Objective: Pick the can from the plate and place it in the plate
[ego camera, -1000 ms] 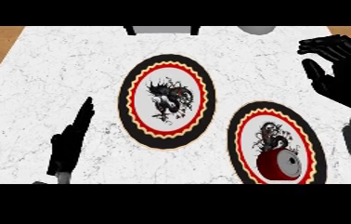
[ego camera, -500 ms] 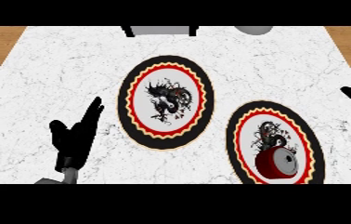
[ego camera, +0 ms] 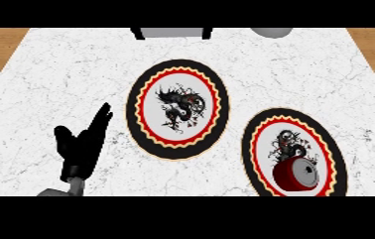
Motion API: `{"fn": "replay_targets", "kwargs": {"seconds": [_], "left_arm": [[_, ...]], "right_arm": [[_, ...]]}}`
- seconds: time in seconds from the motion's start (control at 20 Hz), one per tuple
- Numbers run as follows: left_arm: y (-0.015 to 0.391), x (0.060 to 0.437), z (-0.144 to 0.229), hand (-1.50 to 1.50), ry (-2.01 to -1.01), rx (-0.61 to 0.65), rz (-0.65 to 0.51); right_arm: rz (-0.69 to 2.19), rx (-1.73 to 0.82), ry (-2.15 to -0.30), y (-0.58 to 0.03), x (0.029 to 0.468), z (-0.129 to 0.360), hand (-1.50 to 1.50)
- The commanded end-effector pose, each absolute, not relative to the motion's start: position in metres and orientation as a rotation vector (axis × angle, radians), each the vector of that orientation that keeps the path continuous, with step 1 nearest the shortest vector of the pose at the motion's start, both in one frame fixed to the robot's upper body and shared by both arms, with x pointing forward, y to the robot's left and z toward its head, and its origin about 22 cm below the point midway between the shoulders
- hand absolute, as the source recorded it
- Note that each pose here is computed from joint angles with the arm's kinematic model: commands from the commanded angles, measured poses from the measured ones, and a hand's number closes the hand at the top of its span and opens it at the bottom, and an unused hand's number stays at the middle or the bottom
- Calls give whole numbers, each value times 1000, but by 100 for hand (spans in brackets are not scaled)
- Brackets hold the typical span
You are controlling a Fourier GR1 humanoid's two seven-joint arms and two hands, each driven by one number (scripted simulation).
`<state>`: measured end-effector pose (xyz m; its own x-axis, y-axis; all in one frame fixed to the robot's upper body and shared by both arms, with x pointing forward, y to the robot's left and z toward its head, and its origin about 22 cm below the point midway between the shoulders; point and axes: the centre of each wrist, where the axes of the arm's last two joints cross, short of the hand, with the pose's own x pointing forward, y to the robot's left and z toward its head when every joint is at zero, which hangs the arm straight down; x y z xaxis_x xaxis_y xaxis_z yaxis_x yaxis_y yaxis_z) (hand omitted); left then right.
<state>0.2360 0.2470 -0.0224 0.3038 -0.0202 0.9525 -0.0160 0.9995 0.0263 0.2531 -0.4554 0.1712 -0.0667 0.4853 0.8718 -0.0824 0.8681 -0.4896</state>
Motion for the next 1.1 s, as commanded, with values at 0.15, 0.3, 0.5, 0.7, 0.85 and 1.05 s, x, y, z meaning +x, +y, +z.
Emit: {"fn": "replay_targets", "kwargs": {"seconds": [0.15,0.3,0.5,0.7,0.85,1.05], "left_arm": [[235,218,-48,0,-1191,23,-22],[243,232,-32,0,-1189,4,-5],[248,222,-31,0,-1181,18,-6],[237,224,-35,0,-1202,25,5],[239,235,-19,0,-1194,-5,-5],[241,240,-19,0,-1187,3,-18]], "right_arm": [[813,-296,-1362,-414,257,212,-150],[884,-328,-1280,-404,245,210,-150],[916,-335,-1244,-355,240,210,-150],[926,-351,-1218,-336,233,205,-150],[958,-402,-1152,-337,241,196,-150],[993,-338,-1101,-316,244,168,-150]]}}
